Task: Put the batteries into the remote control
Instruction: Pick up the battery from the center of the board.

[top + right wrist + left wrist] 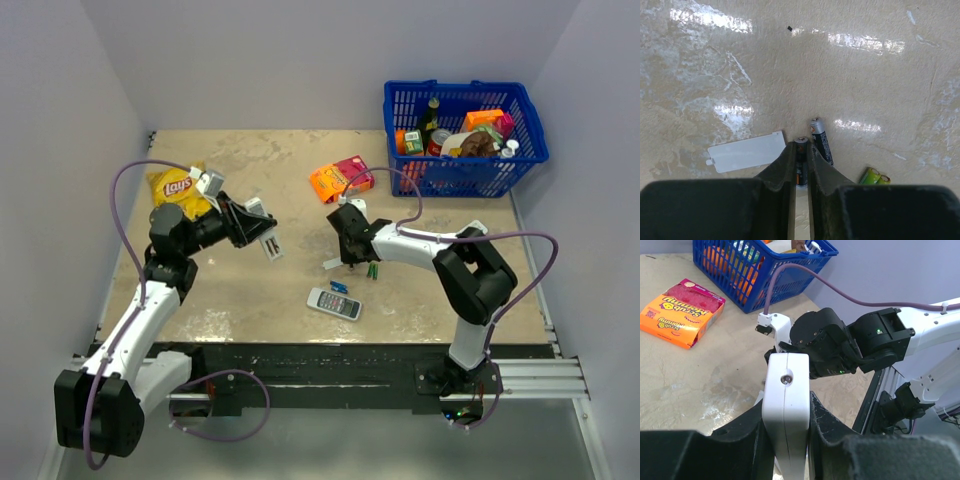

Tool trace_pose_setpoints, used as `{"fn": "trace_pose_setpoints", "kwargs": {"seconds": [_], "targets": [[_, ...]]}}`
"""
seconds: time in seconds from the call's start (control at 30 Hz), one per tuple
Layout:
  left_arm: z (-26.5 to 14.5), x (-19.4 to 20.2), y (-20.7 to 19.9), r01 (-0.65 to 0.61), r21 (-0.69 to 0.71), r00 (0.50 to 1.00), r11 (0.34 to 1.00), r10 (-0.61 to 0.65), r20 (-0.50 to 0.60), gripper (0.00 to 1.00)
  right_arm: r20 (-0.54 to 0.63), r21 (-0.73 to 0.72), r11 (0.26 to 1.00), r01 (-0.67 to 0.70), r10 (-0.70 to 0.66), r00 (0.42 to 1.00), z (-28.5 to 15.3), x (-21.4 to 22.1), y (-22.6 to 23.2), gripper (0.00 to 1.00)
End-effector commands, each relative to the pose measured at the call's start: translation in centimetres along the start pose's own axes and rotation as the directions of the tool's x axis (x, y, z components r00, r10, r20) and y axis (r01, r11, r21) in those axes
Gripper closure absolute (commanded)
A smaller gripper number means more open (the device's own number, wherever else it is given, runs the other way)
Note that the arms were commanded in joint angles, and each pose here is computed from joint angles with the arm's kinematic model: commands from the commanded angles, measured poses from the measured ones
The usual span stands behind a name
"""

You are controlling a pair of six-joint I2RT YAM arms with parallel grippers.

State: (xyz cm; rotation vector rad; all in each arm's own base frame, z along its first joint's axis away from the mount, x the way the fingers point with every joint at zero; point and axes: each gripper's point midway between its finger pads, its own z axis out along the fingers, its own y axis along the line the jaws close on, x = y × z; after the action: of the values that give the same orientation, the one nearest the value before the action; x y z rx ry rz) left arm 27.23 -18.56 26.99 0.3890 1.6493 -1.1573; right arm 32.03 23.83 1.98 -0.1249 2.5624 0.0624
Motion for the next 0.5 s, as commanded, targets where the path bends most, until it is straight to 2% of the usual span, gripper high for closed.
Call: {"fn": "trace_pose_setpoints", "kwargs": {"seconds": [0.0,0.2,0.37,0.47], "targets": [[0.0,-0.7,-0.5,-0.021,0.032,1.0,0.999,0.02,0.024,1.0,-0.007,0.021,1.0,0.022,-0.022,1.0,0.1,0.2,-0.1,0.92],[0.1,-0.3,-0.3,-0.004,0.032,1.0,0.999,0.003,0.014,1.0,0.003,0.013,0.999,0.036,-0.036,0.999,-0.6,0.0,0.0,1.0],[0.2,-0.2,-0.1,0.001,0.031,1.0,1.0,-0.002,0.012,1.0,-0.008,0.0,0.998,0.068,-0.068,0.998,-1.1,0.3,0.2,1.0],[0.2,-0.1,-0.1,0.005,0.031,1.0,1.0,-0.005,0.009,1.0,-0.037,0.011,0.996,0.091,-0.09,0.995,-1.3,1.0,-0.3,0.93]]}}
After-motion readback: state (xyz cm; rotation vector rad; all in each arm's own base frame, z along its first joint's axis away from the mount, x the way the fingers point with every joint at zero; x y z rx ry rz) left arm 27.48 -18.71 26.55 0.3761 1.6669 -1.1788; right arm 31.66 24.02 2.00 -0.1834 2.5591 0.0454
